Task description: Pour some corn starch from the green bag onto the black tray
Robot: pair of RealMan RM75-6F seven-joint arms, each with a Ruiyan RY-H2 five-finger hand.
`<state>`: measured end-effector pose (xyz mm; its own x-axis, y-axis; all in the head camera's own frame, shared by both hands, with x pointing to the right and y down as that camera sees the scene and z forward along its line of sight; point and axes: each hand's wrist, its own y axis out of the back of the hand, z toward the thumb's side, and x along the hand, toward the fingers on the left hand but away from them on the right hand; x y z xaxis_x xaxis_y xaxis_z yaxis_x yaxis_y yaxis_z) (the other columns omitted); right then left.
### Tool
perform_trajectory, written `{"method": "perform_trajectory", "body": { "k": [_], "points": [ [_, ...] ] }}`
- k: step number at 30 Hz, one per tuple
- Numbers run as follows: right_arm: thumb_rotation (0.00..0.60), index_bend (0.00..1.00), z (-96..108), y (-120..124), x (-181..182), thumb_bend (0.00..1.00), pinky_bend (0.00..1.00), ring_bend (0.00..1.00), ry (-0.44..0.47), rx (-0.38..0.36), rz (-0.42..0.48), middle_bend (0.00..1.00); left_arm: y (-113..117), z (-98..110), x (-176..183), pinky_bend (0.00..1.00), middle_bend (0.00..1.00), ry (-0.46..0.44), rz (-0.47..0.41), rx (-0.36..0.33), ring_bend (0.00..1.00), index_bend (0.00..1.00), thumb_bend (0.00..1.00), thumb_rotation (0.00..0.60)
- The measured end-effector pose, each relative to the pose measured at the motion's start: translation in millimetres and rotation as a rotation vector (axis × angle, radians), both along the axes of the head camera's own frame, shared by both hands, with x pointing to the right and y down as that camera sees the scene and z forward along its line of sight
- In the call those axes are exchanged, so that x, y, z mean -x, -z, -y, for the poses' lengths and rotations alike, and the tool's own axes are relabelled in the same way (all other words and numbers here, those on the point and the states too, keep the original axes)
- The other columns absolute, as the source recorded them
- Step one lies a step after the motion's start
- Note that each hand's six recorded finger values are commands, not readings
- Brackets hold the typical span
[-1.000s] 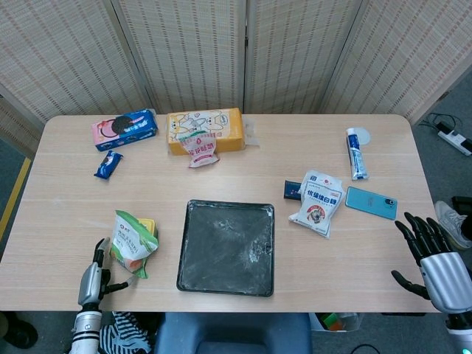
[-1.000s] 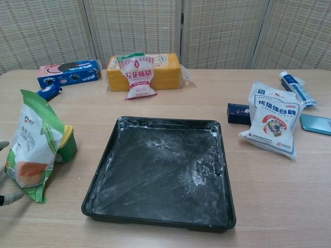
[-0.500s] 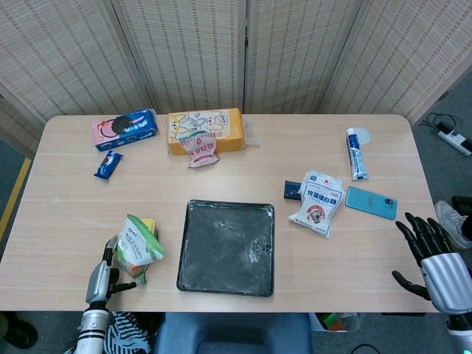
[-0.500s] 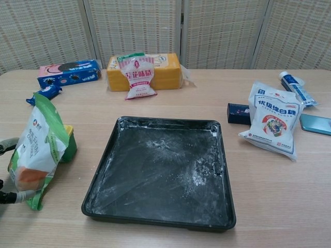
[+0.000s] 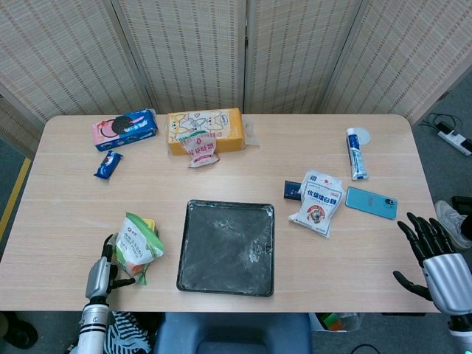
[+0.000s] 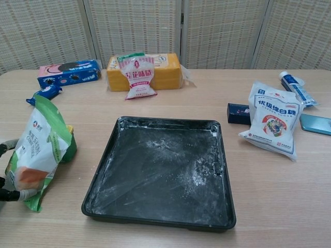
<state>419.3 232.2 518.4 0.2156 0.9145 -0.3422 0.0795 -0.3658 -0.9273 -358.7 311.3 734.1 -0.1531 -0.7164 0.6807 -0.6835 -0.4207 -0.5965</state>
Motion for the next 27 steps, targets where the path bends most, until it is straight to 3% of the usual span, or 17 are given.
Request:
{"method": "perform_trajectory", "body": {
  "k": [9, 21, 27],
  "points": [
    [0.6, 0.0, 0.0, 1.4, -0.9, 0.21, 0.0, 0.0, -0.007, -0.006, 0.002, 0.0, -3.8, -2.8, 3.3, 1.0, 0.17, -0.013, 0.014, 0.022, 0.95, 0.03, 0.13, 0.6],
    [0.6, 0.0, -0.8, 2.2, -1.2, 0.21, 0.0, 0.0, -0.005, -0.008, 0.004, 0.0, -3.3, -2.8, 2.3, 1.0, 0.54, -0.013, 0.031, 0.01, 0.99, 0.4, 0.18, 0.6],
    [0.6, 0.0, -0.6, 2.0, -1.0, 0.21, 0.0, 0.0, -0.006, -0.007, 0.005, 0.0, -1.2, -1.8, 3.7, 1.0, 0.66, -0.002, 0.026, -0.009, 0.99, 0.53, 0.24, 0.6]
  ]
}}
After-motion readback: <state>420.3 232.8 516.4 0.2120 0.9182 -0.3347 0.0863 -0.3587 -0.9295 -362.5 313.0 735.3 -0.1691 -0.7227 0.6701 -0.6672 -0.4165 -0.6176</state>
